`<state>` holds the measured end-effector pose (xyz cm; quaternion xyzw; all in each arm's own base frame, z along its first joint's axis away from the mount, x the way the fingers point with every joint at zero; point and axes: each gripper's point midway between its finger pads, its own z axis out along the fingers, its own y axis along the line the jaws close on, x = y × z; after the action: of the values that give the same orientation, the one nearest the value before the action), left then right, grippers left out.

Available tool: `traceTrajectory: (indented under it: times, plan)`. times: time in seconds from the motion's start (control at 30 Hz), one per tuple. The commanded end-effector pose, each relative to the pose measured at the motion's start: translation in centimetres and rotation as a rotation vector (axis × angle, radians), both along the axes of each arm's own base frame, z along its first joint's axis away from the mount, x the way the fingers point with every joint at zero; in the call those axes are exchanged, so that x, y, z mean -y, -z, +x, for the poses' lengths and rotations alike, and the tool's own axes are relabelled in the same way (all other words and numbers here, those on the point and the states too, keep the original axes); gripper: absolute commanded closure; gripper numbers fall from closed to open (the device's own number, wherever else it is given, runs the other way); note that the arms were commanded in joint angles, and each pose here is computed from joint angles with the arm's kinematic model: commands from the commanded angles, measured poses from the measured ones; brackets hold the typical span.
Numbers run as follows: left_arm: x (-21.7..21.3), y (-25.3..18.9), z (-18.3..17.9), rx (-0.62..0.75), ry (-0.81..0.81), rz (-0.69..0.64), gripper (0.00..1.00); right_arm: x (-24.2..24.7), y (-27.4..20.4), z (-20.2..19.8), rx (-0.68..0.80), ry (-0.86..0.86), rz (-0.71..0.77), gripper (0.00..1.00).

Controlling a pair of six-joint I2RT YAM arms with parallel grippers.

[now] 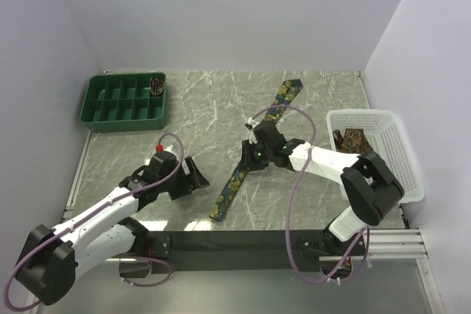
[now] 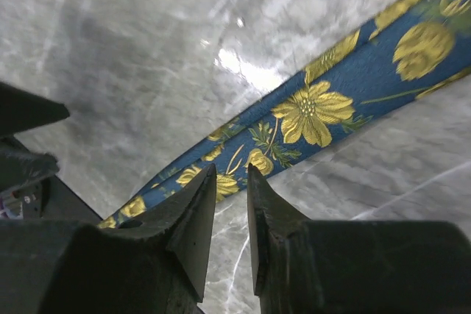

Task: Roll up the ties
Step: Flatten the tie

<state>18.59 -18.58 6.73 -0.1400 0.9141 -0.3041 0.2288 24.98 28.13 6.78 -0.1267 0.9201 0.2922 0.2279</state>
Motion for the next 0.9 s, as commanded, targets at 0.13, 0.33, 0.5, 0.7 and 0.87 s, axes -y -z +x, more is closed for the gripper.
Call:
traceTrajectory:
  times: [0.13, 0.33, 0.5, 0.7, 0.87]
  plan:
    - [0.5, -1.5, -0.4, 0.015, -0.015, -0.090, 0.16, -1.5, 2.0, -0.9, -0.104, 0.058, -0.006, 0.73]
    - [0.2, -1.6, -0.3, 0.027, -0.038, -0.092, 0.18, -3.0, 3.6, -1.6, -0.173, 0.049, 0.003, 0.74]
    - [-0.6, -2.1, 0.5, 0.050, -0.088, -0.091, 0.20, -4.6, 5.1, -0.3, -0.196, 0.073, 0.016, 0.78]
    - [-3.6, -3.1, 3.4, 0.110, -0.178, -0.042, 0.20, -7.7, 4.2, 3.5, -0.122, 0.111, 0.095, 0.80]
    - [-3.7, -2.1, 3.5, 0.087, -0.170, -0.026, 0.17, -8.9, -0.2, 5.5, -0.011, 0.096, 0.165, 0.78]
